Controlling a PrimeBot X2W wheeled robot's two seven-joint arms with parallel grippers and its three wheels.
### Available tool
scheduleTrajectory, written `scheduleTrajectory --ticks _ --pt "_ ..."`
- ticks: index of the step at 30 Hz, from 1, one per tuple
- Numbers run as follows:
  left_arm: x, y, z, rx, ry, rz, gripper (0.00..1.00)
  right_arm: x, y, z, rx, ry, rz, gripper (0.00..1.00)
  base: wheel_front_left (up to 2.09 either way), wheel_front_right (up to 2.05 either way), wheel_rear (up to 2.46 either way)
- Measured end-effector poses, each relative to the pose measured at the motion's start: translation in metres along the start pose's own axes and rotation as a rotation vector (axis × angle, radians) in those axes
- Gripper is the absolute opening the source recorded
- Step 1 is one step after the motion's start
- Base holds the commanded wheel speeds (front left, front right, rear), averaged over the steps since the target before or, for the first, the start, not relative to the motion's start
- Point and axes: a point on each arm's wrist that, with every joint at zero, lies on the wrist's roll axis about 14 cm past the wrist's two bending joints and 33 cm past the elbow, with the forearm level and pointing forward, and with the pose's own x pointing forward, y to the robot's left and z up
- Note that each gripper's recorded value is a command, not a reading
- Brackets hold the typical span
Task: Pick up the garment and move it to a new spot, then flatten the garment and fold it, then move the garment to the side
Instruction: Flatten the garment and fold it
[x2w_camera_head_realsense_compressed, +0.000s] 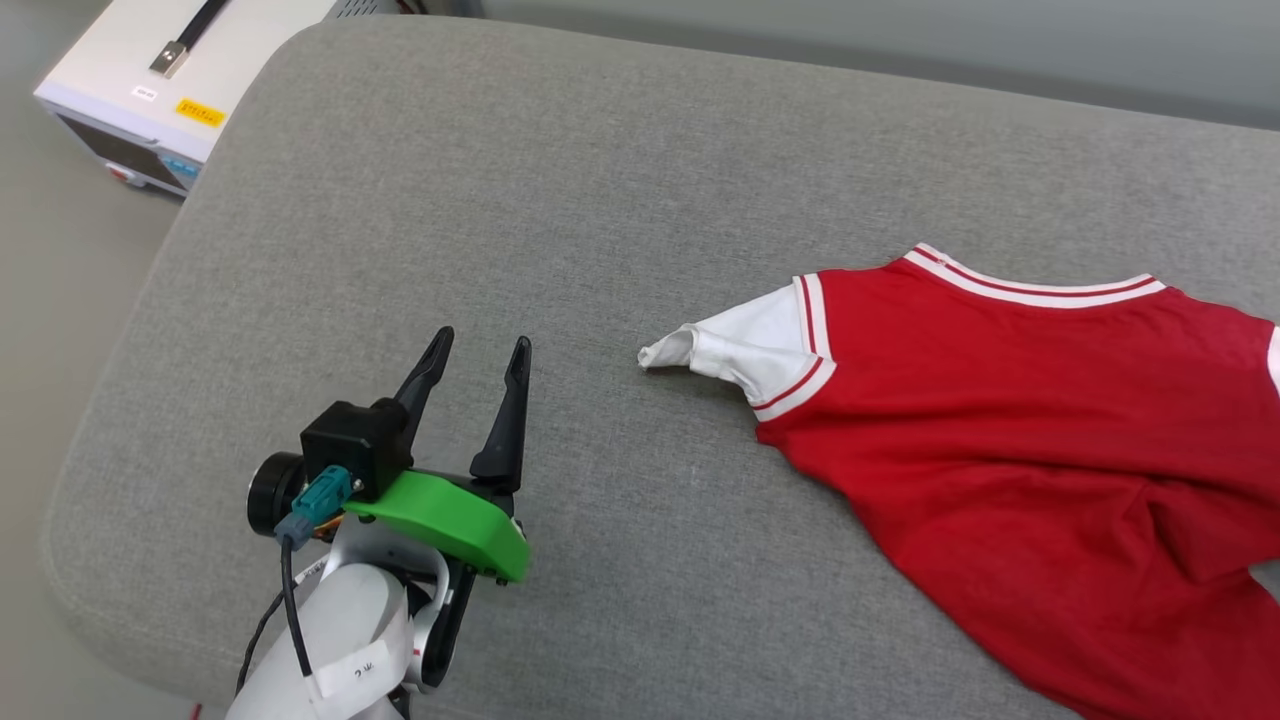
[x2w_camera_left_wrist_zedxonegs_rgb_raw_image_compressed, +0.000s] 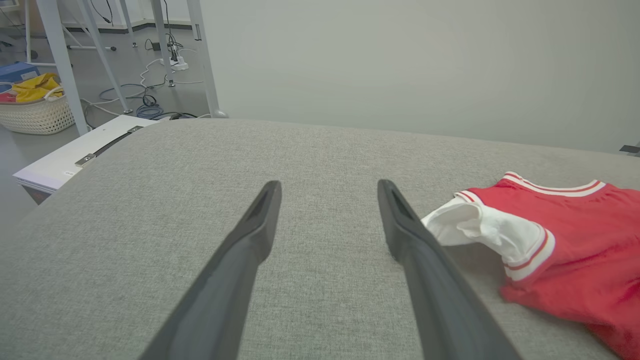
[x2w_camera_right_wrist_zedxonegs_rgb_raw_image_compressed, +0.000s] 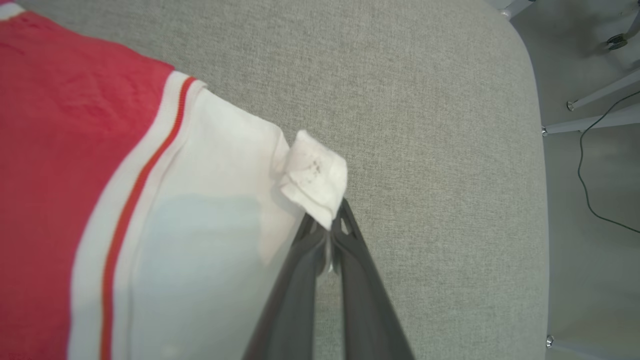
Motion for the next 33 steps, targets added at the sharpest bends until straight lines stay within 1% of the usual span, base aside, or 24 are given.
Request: scheduleTrajectory --ticks 1,2,3,7,11,15,17,20,25,28,31,33 --pt "0.001 -0.002 0.0 -0.001 -0.002 -0.005 1.0 -0.001 -0.001 -0.003 -0.001 0.002 -0.005 0.0 0.0 0.0 0.0" --pt "0.001 -0.003 0.001 -0.003 -0.002 -0.009 1.0 -0.002 -0.001 -0.005 0.0 0.005 -0.005 0.4 0.0 0.0 0.0" --pt "0.002 -0.005 0.001 -0.006 -0.001 -0.015 1.0 -0.002 0.0 -0.008 0.01 0.005 -0.004 1.0 0.0 0.0 0.0" --pt "0.004 -0.013 -0.001 -0.011 0.005 -0.043 1.0 -0.009 0.006 0.001 0.028 -0.086 0.007 1.0 0.0 0.0 0.0" --pt "0.006 -0.019 0.002 -0.018 -0.001 -0.063 1.0 -0.027 0.011 0.031 0.071 -0.263 0.027 1.0 0.0 0.0 0.0" --pt "0.008 -0.028 0.007 -0.023 -0.017 -0.091 1.0 -0.059 0.012 0.066 0.108 -0.472 0.05 1.0 0.0 0.0 0.0" --pt "0.01 -0.033 0.009 -0.028 -0.023 -0.106 1.0 -0.074 0.012 0.071 0.136 -0.548 0.061 1.0 0.0 0.0 0.0" --pt "0.012 -0.043 0.014 -0.038 -0.039 -0.132 1.0 -0.097 0.013 0.069 0.175 -0.635 0.072 1.0 0.0 0.0 0.0" --pt "0.014 -0.057 0.025 -0.052 -0.079 -0.162 1.0 -0.141 0.015 0.067 0.272 -0.797 0.079 1.0 0.0 0.0 0.0" --pt "0.011 -0.068 0.023 -0.069 -0.081 -0.185 1.0 -0.166 0.018 0.06 0.36 -0.885 0.069 1.0 0.0 0.0 0.0" --pt "0.008 -0.08 0.018 -0.064 -0.068 -0.222 1.0 -0.171 0.02 0.048 0.401 -0.883 0.055 1.0 0.0 0.0 0.0" --pt "0.006 -0.093 0.015 -0.063 -0.046 -0.266 1.0 -0.173 0.02 0.042 0.403 -0.874 0.043 1.0 0.0 0.0 0.0"
